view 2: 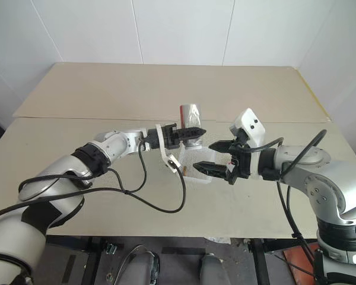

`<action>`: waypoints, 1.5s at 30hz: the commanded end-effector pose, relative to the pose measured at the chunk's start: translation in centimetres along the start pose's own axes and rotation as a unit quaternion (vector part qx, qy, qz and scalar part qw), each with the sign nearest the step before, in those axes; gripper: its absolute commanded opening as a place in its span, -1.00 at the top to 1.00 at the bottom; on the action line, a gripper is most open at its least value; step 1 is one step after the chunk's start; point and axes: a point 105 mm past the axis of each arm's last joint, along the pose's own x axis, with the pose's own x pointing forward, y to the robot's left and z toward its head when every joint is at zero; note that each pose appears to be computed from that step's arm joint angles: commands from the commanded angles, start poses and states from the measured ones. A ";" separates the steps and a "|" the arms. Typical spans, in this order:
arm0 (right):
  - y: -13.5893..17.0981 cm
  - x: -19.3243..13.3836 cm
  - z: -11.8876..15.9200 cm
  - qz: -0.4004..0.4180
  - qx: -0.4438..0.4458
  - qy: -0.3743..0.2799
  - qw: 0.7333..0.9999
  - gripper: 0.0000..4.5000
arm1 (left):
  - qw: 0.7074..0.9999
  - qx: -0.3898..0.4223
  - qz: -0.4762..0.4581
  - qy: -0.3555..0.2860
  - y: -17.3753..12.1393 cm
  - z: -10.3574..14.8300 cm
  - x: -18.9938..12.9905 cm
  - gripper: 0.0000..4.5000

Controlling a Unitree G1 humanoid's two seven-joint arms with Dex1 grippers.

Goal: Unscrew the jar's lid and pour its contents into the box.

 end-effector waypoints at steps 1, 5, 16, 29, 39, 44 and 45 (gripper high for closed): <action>0.0 -0.3 0.9 -0.001 -0.025 -0.017 1.000 -0.99 | 0.999 -0.020 0.032 0.038 2.1 -2.6 -0.2 0.12; 0.0 -0.1 1.0 0.008 -0.030 -0.020 0.999 -0.99 | 0.967 -0.217 0.058 0.118 2.4 -4.0 -1.7 0.12; 0.5 0.1 0.8 0.025 -0.033 -0.023 0.999 -0.99 | 0.474 -0.829 0.099 0.279 -0.9 -5.3 -9.3 0.12; 1.1 0.7 0.7 0.040 -0.034 -0.029 0.998 -0.99 | 0.421 -0.865 0.090 0.256 -3.4 1.4 -11.7 0.12; 1.5 1.0 0.7 0.049 -0.042 -0.033 0.997 -1.00 | 0.424 -0.868 0.068 0.249 -4.3 3.6 -12.7 -0.91; 1.6 1.1 0.4 0.048 -0.047 -0.028 0.997 -1.00 | 0.438 -0.860 0.030 0.259 -3.1 4.2 -16.6 -0.98; 1.6 1.0 0.3 0.046 -0.047 -0.027 0.997 -1.00 | 0.441 -0.861 0.016 0.253 -2.5 4.3 -17.6 -0.98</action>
